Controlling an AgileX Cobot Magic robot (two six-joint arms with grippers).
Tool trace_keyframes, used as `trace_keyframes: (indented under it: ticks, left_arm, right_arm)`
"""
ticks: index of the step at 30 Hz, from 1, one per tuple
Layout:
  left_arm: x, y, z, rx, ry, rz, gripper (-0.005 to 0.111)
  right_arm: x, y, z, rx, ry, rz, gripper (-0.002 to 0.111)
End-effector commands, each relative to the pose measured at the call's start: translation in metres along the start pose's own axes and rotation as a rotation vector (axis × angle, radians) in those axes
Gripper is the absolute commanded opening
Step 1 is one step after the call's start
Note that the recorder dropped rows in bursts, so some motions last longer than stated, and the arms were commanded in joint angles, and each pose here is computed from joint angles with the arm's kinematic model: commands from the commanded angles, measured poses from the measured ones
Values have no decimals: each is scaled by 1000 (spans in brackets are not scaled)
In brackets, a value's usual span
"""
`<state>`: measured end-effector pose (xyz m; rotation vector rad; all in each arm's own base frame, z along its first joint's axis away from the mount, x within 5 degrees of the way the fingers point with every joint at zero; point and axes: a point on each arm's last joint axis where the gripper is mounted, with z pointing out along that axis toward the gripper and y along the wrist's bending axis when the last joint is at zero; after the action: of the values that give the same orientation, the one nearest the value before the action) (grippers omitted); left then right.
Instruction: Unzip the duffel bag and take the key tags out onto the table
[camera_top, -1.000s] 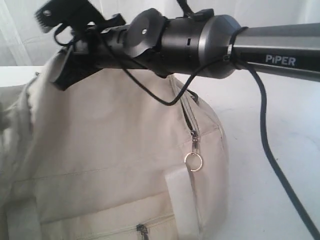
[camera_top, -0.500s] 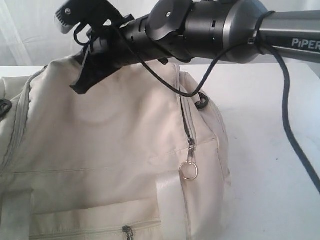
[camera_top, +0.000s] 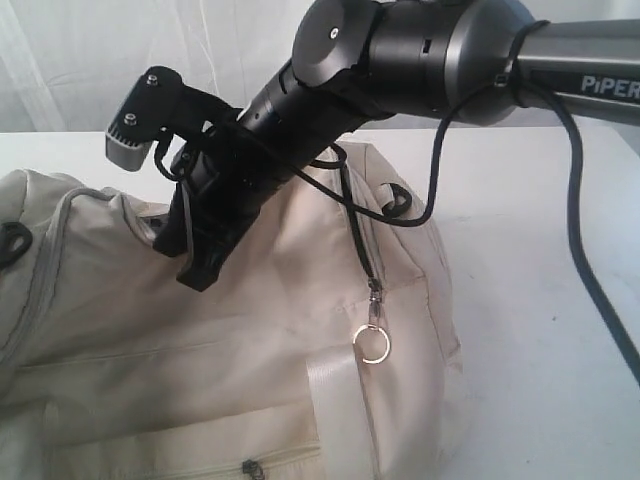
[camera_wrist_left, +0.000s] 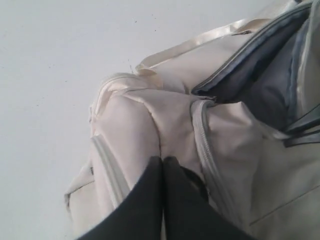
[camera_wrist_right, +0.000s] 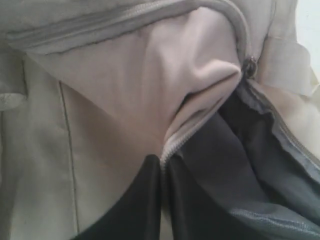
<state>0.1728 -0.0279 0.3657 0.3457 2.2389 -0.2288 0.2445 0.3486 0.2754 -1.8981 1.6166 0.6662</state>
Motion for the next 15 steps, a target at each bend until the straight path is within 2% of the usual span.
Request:
trace_keyframes:
  ticks: [1, 4, 11, 15]
  left_arm:
    - [-2, -7, 5, 92, -20, -20, 1]
    - [-5, -8, 11, 135, -23, -18, 9]
    - [-7, -6, 27, 170, 2, -34, 38]
    - [-11, -1, 36, 140, -25, -47, 48]
  right_arm:
    - [4, 4, 1, -61, 31, -11, 3]
    - [1, 0, 0, -7, 9, -4, 15]
    - [-17, -21, -18, 273, -137, 2, 60]
    - [-25, -32, -25, 414, -224, 38, 66]
